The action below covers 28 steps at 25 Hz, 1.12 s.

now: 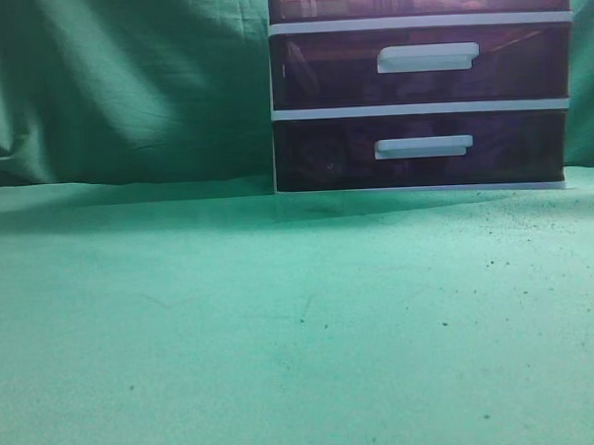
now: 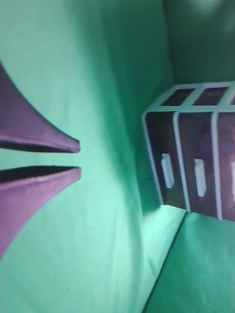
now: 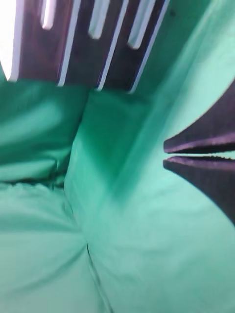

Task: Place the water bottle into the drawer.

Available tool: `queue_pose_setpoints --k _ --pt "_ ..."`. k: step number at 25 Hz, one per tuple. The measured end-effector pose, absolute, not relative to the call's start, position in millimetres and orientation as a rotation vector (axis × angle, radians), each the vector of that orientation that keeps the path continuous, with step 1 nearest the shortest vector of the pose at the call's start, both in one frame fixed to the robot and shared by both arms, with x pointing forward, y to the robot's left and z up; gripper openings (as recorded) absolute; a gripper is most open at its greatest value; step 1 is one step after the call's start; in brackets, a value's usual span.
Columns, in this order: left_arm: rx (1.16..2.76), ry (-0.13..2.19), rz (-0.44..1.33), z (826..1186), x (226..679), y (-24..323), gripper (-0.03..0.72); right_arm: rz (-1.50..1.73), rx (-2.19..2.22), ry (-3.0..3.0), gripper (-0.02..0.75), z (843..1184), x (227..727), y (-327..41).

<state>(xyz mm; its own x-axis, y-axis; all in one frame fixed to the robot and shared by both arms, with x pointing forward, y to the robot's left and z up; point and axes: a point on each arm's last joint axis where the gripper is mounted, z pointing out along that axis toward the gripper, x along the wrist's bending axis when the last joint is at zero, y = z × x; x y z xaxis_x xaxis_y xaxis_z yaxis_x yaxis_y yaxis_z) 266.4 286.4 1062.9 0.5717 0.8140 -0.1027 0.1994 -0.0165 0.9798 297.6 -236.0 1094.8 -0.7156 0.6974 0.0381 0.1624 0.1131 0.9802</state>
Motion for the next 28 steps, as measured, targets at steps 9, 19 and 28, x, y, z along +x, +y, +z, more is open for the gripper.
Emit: queue_pose_setpoints --k 9,19,28 --pt "1.656 0.986 0.558 1004 280 276 0.073 1.624 1.022 1.9 0.0 1049 309 -239" --pt "1.681 0.993 0.553 989 282 274 0.073 1.666 1.061 1.891 0.0 1050 308 -238" --pt "1.679 0.991 0.553 989 282 274 0.073 1.602 0.956 1.868 0.0 1050 303 -243"
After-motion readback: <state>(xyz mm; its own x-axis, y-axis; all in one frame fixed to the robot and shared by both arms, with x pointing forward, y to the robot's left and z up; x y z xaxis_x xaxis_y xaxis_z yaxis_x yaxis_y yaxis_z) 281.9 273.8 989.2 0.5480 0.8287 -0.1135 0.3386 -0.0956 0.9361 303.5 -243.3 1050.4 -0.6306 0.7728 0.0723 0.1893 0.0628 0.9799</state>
